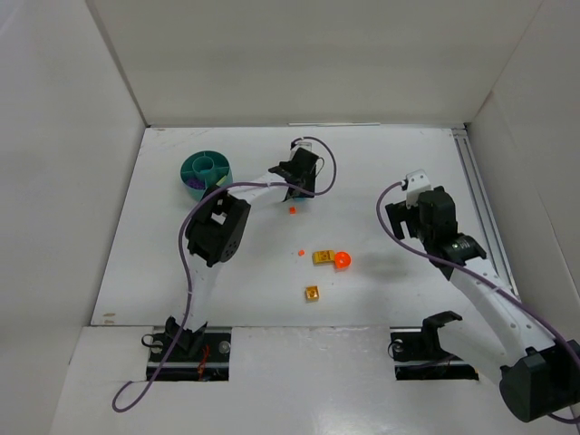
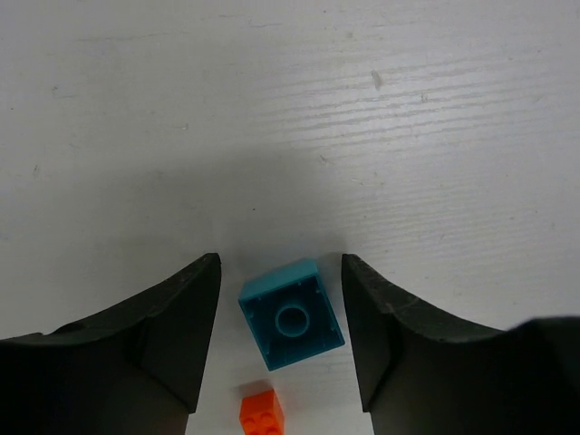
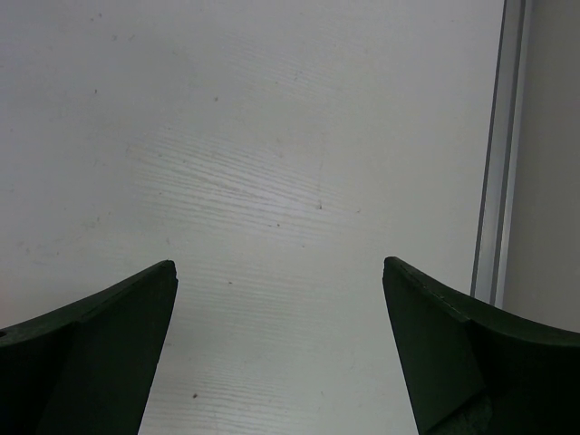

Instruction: Sort the legos into containers by color

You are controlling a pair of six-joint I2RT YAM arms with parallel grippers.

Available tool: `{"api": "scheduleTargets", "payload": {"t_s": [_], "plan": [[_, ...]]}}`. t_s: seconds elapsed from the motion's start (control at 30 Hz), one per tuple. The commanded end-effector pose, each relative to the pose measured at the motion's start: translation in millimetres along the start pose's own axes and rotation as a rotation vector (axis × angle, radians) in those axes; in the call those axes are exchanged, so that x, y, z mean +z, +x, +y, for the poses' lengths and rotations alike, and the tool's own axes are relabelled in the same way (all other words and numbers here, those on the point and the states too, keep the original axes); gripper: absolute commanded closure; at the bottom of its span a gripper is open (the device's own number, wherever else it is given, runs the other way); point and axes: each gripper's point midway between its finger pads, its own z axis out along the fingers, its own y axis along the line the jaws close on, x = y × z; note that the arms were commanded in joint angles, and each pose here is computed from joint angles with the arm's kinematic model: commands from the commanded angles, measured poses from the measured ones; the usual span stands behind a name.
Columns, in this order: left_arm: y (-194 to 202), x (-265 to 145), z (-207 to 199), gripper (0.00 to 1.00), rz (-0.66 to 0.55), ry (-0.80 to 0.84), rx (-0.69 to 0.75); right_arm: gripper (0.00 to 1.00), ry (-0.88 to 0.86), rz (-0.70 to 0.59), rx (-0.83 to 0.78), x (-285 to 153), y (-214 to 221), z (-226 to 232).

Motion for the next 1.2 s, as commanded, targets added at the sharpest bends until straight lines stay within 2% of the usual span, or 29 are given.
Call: {"api": "scheduleTargets", "payload": {"t_s": [0.0, 0.17, 0.4, 0.57, 0.67, 0.8, 0.83, 0.97, 1.17], "plan": [[-14, -8, -5, 0.48, -0.021, 0.008, -0.022, 0.00, 0.015, -0.064, 0.016, -3, -16, -6], [-22, -20, -5, 0.67, -0.038, 0.016, -0.037, 0.00, 0.017, -0.073, 0.018, -5, -18, -7], [-49, -56, 1, 0.74, -0.108, 0.019, -0.059, 0.00, 0.009, -0.075, 0.000, -6, -16, -6], [-77, -101, 50, 0.76, -0.195, -0.031, -0.152, 0.00, -0.032, -0.120, -0.023, -3, -20, 2], [-91, -126, 111, 0.76, -0.259, -0.133, -0.231, 0.00, -0.051, -0.139, -0.043, -3, -24, 5], [-99, -148, 165, 0.76, -0.315, -0.197, -0.311, 0.00, -0.041, -0.145, -0.046, -4, -25, 1], [-101, -150, 191, 0.76, -0.322, -0.238, -0.345, 0.00, -0.043, -0.136, -0.048, -3, -21, 2], [-105, -151, 242, 0.74, -0.340, -0.314, -0.407, 0.00, -0.040, -0.145, -0.055, -3, -23, 1], [-106, -132, 266, 0.74, -0.309, -0.305, -0.437, 0.00, -0.025, -0.131, -0.056, -1, -20, -1]]}}
